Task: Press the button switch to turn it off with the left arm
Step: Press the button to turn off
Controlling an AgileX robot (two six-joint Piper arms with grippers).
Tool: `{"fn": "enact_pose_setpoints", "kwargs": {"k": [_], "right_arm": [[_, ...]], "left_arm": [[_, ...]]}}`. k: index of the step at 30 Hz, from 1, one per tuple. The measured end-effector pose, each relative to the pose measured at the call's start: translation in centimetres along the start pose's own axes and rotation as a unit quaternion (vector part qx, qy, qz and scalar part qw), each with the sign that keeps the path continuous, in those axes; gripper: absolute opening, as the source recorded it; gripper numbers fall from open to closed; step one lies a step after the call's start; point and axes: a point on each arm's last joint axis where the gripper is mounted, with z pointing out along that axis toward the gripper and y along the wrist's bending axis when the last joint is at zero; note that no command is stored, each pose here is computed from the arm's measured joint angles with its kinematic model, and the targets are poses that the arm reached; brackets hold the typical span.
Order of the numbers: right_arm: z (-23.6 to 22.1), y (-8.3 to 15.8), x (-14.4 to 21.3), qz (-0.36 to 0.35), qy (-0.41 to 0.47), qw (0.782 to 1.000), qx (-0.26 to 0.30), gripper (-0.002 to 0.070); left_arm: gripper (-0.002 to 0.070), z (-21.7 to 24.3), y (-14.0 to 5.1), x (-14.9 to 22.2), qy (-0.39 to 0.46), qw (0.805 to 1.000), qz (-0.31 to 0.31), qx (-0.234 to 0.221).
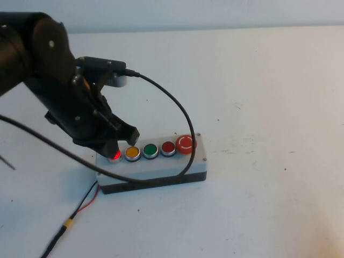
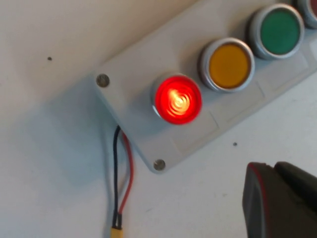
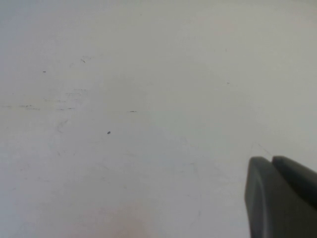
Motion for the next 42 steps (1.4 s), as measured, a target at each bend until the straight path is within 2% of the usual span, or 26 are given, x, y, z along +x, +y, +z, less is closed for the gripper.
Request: {"fn": "enact_pose_setpoints", "kwargs": {"k": [7,14,23,42], "right_arm": [[0.0,0.0,0.0,0.0,0.0,1.0,0.0,-0.0016],[0.0,0.0,0.0,0.0,0.0,1.0,0.0,-0.0016],[0.0,0.0,0.0,0.0,0.0,1.0,0.0,-0.0016],[0.0,0.0,0.0,0.0,0.0,1.0,0.0,-0.0016]], "left_arm": [[-0.0002,3.2,1.0,-2.4,0.036,0.999,0.008,-0.021],[-0.0002,3.9,1.4,-3.5,0.039,0.999,0.013,-0.032],[-0.0002,4.9,1.5,-3.5,0.065,0.997,0.011,-0.03],[-0.0002,5.4,1.8,-3.8,0.064,0.997,0.017,-0.043]]}}
